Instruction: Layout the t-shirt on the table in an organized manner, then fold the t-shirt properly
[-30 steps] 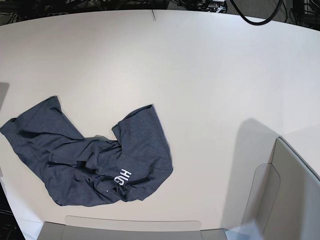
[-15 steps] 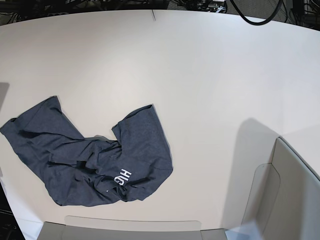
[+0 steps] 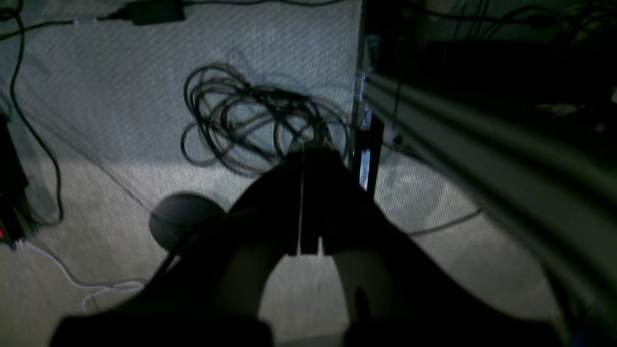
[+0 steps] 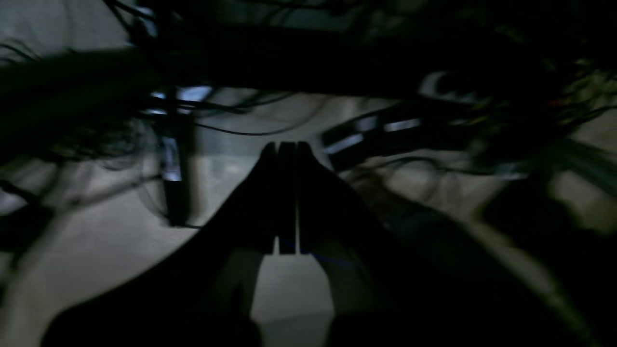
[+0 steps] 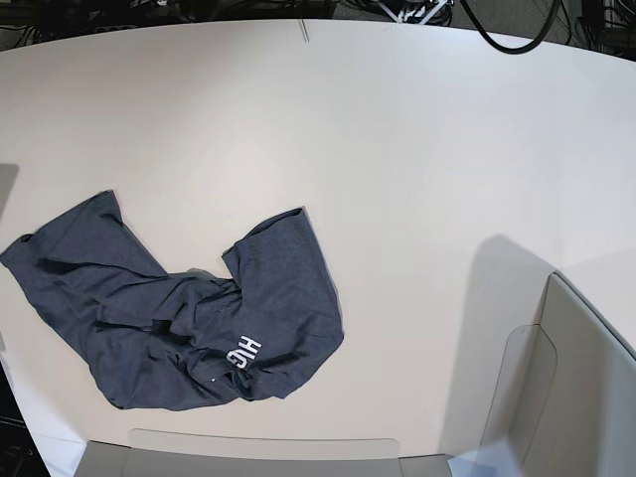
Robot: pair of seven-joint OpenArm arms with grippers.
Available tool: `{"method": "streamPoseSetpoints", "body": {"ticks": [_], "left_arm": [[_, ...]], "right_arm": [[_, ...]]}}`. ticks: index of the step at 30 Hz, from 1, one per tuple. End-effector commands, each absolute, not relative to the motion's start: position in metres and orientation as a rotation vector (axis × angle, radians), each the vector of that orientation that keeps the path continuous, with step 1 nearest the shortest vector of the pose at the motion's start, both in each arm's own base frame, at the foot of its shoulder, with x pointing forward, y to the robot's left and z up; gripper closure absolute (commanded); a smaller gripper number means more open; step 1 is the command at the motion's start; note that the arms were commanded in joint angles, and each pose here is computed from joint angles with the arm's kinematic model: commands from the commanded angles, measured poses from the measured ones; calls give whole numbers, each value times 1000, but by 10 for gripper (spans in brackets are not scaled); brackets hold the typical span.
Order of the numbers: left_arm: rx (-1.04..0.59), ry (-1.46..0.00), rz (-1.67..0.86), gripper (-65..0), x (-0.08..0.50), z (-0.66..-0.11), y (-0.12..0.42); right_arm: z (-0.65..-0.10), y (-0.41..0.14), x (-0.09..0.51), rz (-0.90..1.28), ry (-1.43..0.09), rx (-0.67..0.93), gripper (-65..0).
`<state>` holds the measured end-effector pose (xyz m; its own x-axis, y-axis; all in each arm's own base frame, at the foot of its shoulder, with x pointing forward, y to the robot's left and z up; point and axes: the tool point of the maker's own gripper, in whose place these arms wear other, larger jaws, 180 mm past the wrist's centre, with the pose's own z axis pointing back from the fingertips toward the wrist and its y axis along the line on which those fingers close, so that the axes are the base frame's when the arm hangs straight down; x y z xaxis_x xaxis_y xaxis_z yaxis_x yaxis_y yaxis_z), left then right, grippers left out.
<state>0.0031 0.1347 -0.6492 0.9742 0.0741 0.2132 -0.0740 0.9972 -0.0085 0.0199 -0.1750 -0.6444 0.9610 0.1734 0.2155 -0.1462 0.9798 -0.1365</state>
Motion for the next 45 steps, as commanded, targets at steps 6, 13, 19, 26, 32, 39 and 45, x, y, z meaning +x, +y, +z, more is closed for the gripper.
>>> {"method": "streamPoseSetpoints", "body": {"ticks": [6,13,19,26,32,39,45], "left_arm": [[8,-241,72,0,-22,-636,136],[17,-296,58,0,-38,-612,140],[25,-323,44,0,-64,-583,143],[-45,-413,-22,0,-65,-534,114],[-99,-481,-47,0,-57,-498,93],[-117,-558,-114,0,-44,-459,99],[-109,-600,-138,0,-11,-433,102]], "right_arm": [[-628,-182,5,272,-277,-140,-2],[-602,-196,-25,300,-302,-164,-2],[-576,-203,-67,330,-282,-169,-2],[-556,-215,-105,282,-243,-161,-2],[-528,-239,-96,251,-298,-175,-2],[-484,-251,-64,262,-418,-186,-2],[-453,-270,-27,234,-531,-261,-2]]}}
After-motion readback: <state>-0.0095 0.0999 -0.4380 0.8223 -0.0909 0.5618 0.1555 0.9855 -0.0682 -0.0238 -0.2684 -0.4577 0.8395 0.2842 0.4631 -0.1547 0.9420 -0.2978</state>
